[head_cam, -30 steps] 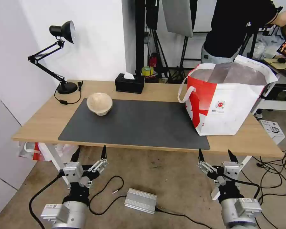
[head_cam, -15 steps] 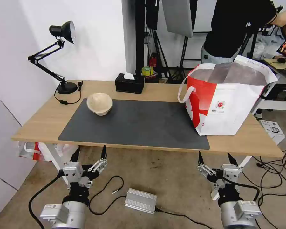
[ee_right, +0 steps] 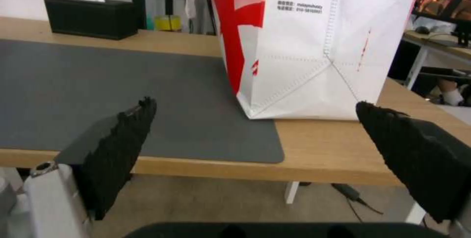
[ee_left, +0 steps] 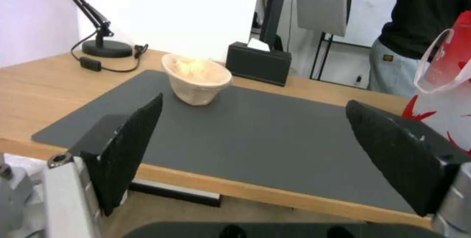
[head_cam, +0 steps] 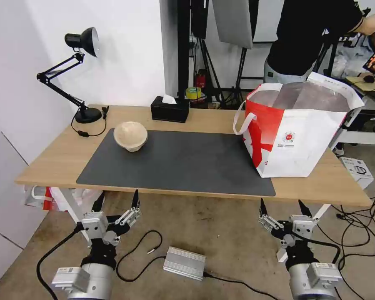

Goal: Pick up the trash from the table and place it into the takeout bag.

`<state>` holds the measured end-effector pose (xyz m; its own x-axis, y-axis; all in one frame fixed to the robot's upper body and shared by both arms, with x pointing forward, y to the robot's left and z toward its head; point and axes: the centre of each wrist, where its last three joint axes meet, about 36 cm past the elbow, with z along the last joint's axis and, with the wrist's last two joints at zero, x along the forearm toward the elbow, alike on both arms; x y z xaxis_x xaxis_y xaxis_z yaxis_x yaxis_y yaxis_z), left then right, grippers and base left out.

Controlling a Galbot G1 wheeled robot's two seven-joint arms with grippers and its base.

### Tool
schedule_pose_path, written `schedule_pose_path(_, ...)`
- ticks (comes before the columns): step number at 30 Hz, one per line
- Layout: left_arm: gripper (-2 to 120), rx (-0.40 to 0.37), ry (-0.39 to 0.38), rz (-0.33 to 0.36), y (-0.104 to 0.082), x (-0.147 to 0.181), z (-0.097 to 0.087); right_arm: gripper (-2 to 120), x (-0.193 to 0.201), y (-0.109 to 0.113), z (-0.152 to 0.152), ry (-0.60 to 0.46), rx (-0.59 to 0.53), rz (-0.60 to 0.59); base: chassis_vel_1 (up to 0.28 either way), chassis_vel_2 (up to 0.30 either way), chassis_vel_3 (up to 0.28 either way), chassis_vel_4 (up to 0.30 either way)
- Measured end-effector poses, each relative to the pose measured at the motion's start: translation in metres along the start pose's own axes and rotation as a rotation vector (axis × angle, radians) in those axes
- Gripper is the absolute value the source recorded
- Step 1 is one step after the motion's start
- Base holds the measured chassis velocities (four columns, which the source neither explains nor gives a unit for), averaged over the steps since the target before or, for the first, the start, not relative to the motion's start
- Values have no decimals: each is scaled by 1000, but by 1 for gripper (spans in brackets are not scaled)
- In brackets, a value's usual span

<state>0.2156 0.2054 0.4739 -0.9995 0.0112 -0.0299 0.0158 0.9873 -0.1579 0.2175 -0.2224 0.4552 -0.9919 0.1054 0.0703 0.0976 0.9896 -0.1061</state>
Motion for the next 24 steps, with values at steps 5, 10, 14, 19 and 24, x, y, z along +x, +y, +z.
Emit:
schedule_pose_path(5, 100, 1, 1, 0, 0, 0, 0, 100, 0, 0, 0, 0, 0, 0, 0, 0, 0, 0)
schedule_pose_path(10, 100, 3, 1, 0, 0, 0, 0, 100, 0, 0, 0, -1, 0, 0, 0, 0, 0, 0)
schedule_pose_path(14, 100, 11, -7, -2, 1, -1, -2, 100, 0, 0, 0, -1, 0, 0, 0, 0, 0, 0)
schedule_pose_path(19, 100, 16, -20, -23, 4, -2, -6, 100, 0, 0, 0, -1, 0, 0, 0, 0, 0, 0)
schedule_pose_path(24, 100, 60, -41, -45, 7, -4, -12, 100, 0, 0, 0, -1, 0, 0, 0, 0, 0, 0)
